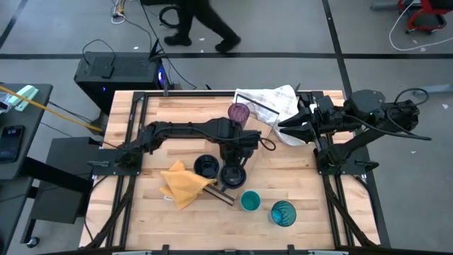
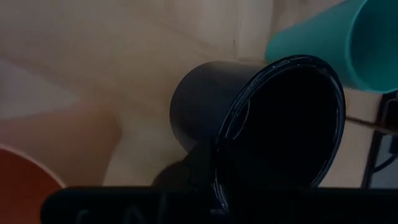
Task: Stack small to large cups/mugs on shelf
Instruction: Put the dark blue mug on the shelf
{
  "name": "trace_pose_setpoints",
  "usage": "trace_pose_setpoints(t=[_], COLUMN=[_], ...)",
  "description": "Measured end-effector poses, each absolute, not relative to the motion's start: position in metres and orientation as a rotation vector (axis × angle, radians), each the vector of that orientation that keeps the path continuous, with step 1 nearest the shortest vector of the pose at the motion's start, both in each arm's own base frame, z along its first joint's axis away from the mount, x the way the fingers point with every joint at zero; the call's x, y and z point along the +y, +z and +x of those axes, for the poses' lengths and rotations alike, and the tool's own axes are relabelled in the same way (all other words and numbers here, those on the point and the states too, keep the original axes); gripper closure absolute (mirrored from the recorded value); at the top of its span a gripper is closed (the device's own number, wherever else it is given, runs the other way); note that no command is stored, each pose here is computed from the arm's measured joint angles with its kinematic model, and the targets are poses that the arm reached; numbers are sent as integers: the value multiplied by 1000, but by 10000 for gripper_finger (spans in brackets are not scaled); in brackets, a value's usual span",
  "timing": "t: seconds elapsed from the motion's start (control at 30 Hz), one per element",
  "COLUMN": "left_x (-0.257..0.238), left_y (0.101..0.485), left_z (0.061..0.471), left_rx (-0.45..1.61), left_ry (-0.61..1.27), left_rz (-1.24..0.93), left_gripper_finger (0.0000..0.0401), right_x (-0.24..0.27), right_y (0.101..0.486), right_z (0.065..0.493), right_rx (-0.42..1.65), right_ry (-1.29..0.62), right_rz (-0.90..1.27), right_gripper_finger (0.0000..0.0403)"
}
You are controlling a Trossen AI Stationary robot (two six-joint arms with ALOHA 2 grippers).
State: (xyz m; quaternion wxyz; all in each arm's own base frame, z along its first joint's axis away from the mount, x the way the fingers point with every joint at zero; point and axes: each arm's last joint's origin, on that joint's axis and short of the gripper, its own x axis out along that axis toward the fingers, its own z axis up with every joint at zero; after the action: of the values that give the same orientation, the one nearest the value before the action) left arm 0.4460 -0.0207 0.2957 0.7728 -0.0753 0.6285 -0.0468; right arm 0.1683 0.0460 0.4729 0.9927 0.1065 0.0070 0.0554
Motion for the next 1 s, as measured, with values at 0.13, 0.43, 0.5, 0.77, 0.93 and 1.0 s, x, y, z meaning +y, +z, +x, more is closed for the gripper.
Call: trace_pose_setpoints(t=[0.13, 0.43, 0.5, 0.77, 0.93, 1.0], left_x=[-21, -25, -25, -29, -30, -30], left_y=[296, 296, 296, 296, 296, 296], left_z=[446, 446, 446, 447, 447, 447], left_rx=[1362, 1360, 1359, 1346, 1345, 1344], left_ry=[-114, -128, -127, -136, -136, -133], left_rz=[-176, -173, -171, -165, -169, -168], left_gripper_finger=[375, 375, 375, 375, 375, 375], right_x=[46, 46, 46, 46, 46, 46], right_y=[473, 473, 473, 473, 473, 473], right_z=[168, 168, 168, 168, 168, 168], right_rx=[14, 14, 14, 14, 14, 14], right_ry=[111, 111, 111, 111, 111, 111], right_rz=[214, 213, 213, 213, 212, 212], right_gripper_finger=[316, 316, 316, 316, 316, 316])
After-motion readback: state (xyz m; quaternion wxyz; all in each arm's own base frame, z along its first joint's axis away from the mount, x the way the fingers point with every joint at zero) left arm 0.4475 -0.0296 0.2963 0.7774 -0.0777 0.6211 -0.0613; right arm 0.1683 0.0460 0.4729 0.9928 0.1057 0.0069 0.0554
